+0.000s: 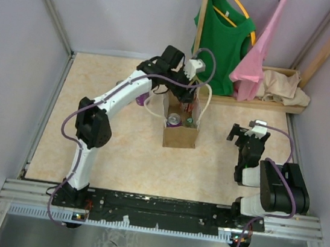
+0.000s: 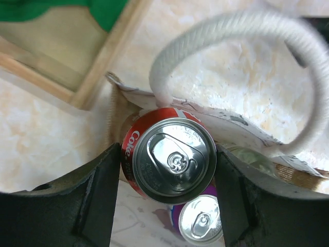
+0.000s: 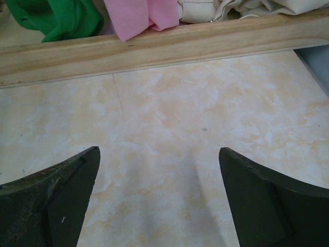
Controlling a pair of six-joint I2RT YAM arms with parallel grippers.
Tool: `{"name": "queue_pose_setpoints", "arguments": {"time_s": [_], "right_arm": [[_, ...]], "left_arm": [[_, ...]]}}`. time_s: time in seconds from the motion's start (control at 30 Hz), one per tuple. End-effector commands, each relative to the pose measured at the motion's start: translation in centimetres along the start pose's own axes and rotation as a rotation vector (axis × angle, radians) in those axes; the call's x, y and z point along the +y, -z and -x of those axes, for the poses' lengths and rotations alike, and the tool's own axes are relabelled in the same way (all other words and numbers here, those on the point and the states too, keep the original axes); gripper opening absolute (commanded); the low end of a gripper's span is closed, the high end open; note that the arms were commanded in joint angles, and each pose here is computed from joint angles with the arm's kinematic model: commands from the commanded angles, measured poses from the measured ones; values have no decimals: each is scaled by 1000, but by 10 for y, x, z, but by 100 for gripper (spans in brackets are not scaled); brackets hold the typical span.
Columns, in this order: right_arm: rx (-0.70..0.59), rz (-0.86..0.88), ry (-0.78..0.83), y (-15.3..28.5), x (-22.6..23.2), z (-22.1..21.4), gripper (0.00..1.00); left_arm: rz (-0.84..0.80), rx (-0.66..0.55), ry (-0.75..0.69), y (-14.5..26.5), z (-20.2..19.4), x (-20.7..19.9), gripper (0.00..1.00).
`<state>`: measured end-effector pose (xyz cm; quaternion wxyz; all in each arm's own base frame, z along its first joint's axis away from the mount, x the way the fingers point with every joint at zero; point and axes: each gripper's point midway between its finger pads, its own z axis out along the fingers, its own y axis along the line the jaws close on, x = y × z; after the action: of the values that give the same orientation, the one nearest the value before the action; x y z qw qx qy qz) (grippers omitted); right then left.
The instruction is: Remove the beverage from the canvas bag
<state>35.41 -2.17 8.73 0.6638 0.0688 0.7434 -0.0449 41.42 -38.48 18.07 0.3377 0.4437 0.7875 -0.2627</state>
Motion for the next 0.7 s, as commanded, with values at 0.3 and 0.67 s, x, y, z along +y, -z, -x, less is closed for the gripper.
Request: {"name": "queue_pose_setpoints", "arguments": {"time_s": [0.3,0.67], "right_arm": [[-71,-2,-14,-7,1,21,99],[-70,-1,-15,-6,1,21,99]], "left_arm": [[314,-439,-10,209,139,40,0],[578,-388,149,275,83,87,0]]}}
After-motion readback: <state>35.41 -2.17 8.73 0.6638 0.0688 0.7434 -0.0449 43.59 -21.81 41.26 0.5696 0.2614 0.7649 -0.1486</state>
